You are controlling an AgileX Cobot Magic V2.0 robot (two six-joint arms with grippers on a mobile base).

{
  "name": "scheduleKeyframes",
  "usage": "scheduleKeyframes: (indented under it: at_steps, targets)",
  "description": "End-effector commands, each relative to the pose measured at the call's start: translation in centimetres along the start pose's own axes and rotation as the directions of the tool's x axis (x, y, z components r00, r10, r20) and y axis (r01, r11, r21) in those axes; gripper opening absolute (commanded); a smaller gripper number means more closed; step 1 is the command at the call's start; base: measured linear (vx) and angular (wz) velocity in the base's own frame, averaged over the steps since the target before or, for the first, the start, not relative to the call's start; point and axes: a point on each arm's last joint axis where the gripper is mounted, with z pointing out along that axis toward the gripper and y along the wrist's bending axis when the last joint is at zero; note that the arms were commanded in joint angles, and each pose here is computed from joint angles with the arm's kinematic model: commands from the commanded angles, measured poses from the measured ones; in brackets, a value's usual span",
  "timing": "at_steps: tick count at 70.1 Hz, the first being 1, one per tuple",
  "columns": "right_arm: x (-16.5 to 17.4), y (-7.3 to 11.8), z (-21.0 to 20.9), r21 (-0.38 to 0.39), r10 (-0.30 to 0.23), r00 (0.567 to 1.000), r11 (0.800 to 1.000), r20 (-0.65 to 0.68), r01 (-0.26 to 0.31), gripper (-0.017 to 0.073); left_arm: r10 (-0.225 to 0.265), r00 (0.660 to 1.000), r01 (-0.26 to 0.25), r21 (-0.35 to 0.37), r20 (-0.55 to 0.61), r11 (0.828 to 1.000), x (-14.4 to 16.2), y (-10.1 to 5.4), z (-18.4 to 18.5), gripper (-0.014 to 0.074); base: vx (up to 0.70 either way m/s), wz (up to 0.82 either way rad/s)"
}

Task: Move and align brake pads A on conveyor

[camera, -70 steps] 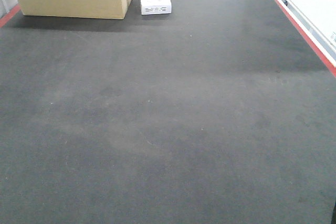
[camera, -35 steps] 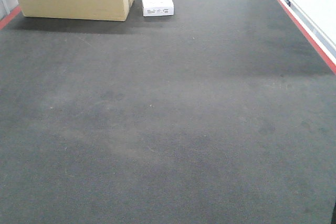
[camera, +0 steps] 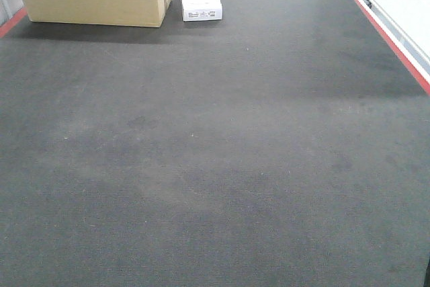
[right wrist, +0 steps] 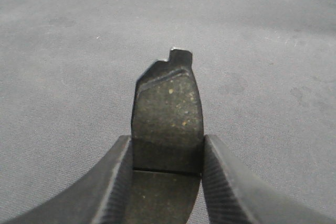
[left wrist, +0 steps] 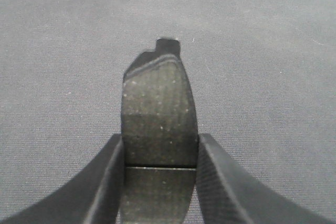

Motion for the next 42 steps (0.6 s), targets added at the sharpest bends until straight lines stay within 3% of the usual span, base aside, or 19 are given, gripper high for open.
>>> scheduleKeyframes:
  at_steps: [1, 42]
  targets:
    - [-1.69, 0.07, -0.46, -0.006, -0.013, 0.993, 1.000, 0.117, 0.014, -0.0011, 0.001, 0.995, -0.002, 0.012, 0.097, 1.000, -1.42, -0.13, -0.48, -0.0006, 0.00, 0.00]
    - [-1.68, 0.06, -0.46, -0.006, -0.013, 0.993, 1.000, 0.115, 0.014, -0.0011, 0.002, 0.986, -0.007, 0.033, 0.169, 0.999, -2.41, -0.41, -0.27, -0.0006, 0.00, 0.00]
